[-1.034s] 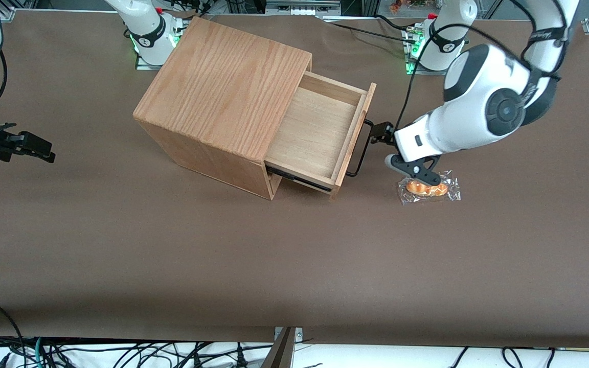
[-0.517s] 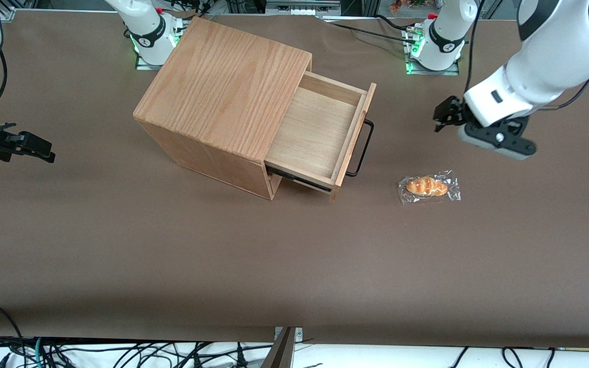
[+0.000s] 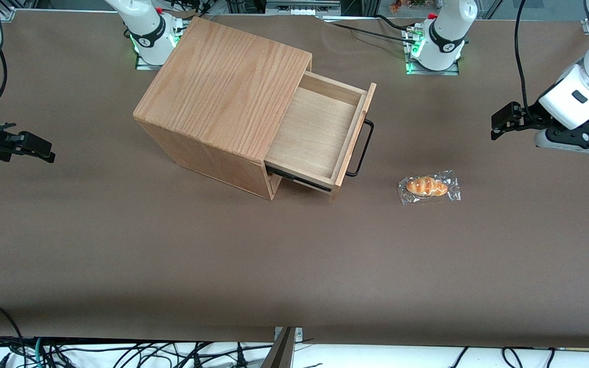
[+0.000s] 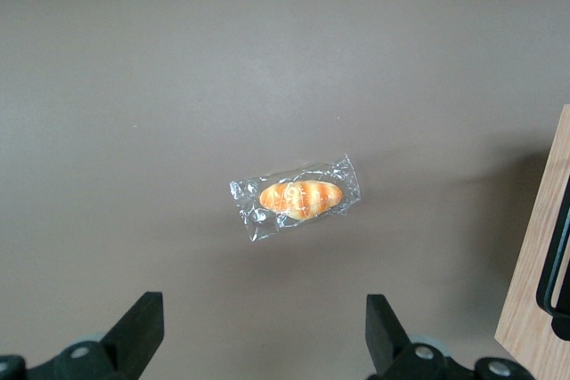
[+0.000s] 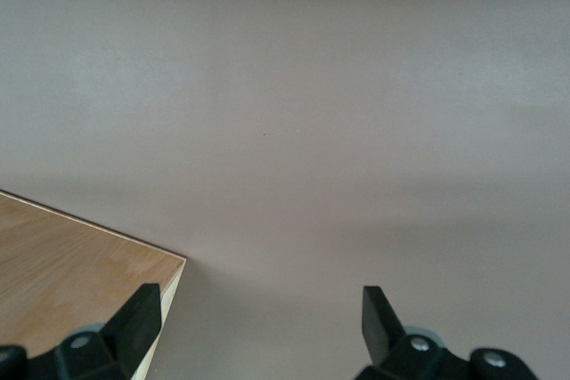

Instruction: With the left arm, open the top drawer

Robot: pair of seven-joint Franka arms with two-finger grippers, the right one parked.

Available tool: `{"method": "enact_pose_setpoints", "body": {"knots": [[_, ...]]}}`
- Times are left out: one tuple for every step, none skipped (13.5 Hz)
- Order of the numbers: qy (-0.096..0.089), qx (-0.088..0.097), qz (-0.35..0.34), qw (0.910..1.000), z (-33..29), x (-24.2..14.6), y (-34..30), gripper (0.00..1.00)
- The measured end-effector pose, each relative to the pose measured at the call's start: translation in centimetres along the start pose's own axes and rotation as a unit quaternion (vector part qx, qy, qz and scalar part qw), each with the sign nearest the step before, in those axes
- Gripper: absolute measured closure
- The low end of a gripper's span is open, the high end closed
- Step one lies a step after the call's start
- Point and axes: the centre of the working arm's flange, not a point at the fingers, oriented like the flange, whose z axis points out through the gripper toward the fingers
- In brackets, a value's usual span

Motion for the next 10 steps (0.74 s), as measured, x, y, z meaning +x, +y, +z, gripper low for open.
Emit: {"method": "enact_pose_setpoints", "body": {"knots": [[0.000, 0.000, 0.001, 1.0000, 0.02, 0.14, 0.13, 0.00], [0.000, 0.000, 0.002, 1.0000, 0.03, 0.27, 0.29, 0.00], [0.001, -0.001, 0.003, 1.0000, 0.04, 0.35, 0.39, 0.00], [0.001, -0.001, 0.003, 1.0000, 0.03, 0.40, 0.42, 0.00], [0.001, -0.001, 0.003, 1.0000, 0.01, 0.42, 0.42, 0.00], [0.001, -0.001, 0.003, 1.0000, -0.01, 0.43, 0.37, 0.00], [0.002, -0.001, 0.002, 1.0000, -0.03, 0.44, 0.32, 0.00], [0.002, -0.001, 0.002, 1.0000, -0.02, 0.46, 0.24, 0.00], [0.001, -0.001, 0.001, 1.0000, 0.03, 0.49, 0.16, 0.00], [0.001, -0.001, 0.000, 1.0000, 0.11, 0.53, 0.08, 0.00]]}}
